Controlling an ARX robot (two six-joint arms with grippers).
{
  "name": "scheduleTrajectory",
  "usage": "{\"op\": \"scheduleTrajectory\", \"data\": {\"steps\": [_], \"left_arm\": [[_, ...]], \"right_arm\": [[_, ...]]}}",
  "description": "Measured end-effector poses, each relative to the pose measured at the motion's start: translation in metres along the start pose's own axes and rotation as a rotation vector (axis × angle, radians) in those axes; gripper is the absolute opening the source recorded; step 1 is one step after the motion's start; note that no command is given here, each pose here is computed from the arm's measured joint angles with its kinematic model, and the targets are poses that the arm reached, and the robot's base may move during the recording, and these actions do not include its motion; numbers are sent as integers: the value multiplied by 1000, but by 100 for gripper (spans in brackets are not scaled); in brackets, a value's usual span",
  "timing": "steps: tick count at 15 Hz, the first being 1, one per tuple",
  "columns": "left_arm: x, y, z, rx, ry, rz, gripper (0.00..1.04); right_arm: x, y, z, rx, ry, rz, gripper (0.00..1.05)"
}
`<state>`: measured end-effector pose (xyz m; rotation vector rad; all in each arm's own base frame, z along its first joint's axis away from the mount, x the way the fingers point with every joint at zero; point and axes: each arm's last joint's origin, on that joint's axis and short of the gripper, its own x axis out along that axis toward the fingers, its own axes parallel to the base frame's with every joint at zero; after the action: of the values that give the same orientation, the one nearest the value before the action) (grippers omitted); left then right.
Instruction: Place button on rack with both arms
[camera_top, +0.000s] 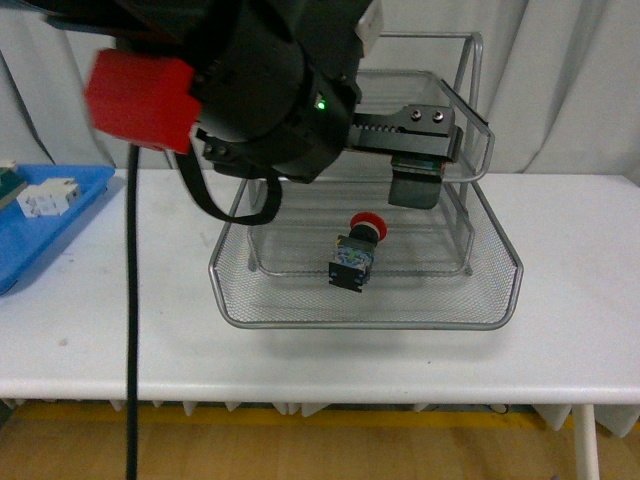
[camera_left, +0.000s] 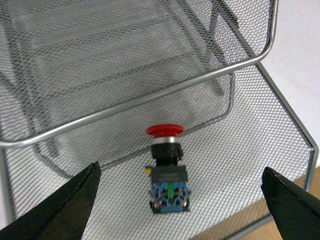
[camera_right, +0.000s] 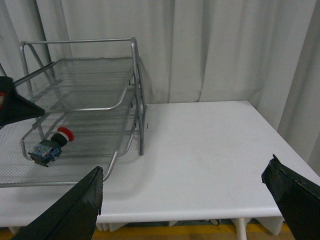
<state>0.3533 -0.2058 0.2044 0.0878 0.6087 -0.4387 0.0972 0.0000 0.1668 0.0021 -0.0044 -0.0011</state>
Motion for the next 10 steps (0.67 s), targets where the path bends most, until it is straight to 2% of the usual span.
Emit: {"op": "scheduleTrajectory", "data": {"steps": [3,4,5,6,8,9,10], "left_arm": [[-41,33,-18,4,-23,80,98],[-48,42,-23,-2,-76,119,97],[-65,59,-30,-33,-294,287,86],[-89,74,-46,-76,-439,399,75],[-127,89,-69,-116,-622,464,56],[-145,92,-110,-104,-591,432,25],[-162,97,-128,-107,-603,436,2]], "right_arm": [[0,0,0,0,0,0,98],[0,0,0,0,0,0,98],[0,0,0,0,0,1,98],[0,0,0,0,0,0,98],[0,0,0,0,-1,2,98],[0,0,0,0,0,0,98],[0,0,0,0,0,0,98]]}}
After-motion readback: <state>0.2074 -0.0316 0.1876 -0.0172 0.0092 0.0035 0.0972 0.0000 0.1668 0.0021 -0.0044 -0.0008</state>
